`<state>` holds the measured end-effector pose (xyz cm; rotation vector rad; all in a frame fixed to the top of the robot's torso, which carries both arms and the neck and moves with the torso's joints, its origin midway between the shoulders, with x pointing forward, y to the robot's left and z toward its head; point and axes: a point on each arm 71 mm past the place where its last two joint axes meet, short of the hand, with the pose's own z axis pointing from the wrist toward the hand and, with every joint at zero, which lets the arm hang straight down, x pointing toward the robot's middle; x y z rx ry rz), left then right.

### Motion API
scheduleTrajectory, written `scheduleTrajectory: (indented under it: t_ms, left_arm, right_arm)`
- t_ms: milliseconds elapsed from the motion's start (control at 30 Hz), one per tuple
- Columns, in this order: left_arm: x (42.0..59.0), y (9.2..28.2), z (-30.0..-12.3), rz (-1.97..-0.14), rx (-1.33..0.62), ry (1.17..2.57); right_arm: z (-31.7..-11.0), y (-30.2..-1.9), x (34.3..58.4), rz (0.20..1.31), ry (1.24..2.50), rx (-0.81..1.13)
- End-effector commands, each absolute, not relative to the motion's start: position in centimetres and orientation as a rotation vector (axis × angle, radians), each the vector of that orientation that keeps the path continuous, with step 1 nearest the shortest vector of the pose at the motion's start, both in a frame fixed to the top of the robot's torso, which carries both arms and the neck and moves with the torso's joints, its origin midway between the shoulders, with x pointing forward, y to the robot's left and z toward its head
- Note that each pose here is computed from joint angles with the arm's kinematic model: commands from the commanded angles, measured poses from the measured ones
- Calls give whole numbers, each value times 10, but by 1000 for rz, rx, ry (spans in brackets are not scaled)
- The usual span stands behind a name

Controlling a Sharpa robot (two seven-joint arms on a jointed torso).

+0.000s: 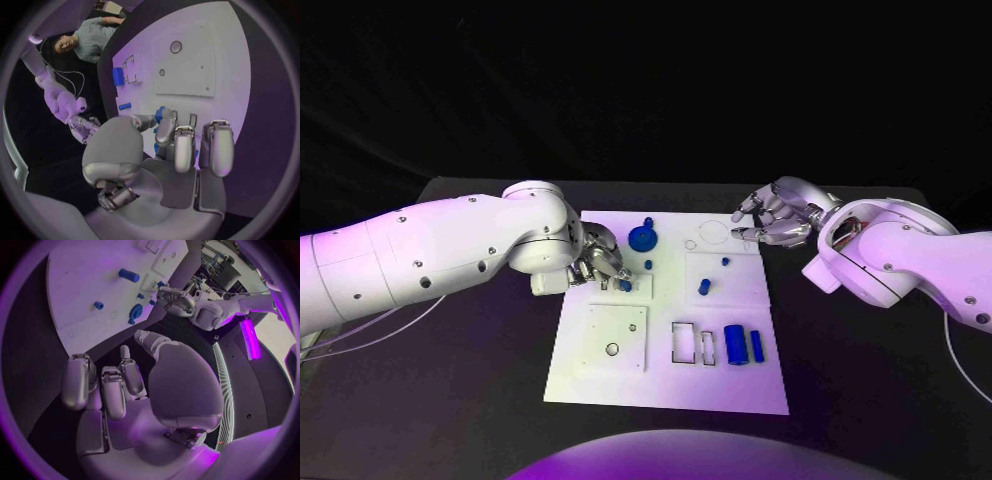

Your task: Assemble the parts on the task board

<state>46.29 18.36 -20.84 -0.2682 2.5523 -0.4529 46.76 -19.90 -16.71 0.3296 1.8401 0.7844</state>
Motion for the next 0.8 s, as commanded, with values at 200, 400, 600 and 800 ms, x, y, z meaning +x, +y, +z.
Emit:
scheduleTrajectory:
  t_ms: [200,400,600,800]
  left_arm:
    - [461,185,-201,-480,-280,2416]
    - [455,188,-199,-490,-251,2303]
    - [450,191,-200,-495,-241,2223]
    - [445,193,-205,-485,-227,2190]
  right_arm:
    - [-168,-200,467,778,1849,317]
    - [-169,-202,467,775,1849,320]
    - [-169,-203,466,773,1850,322]
    - [-171,-204,466,772,1852,324]
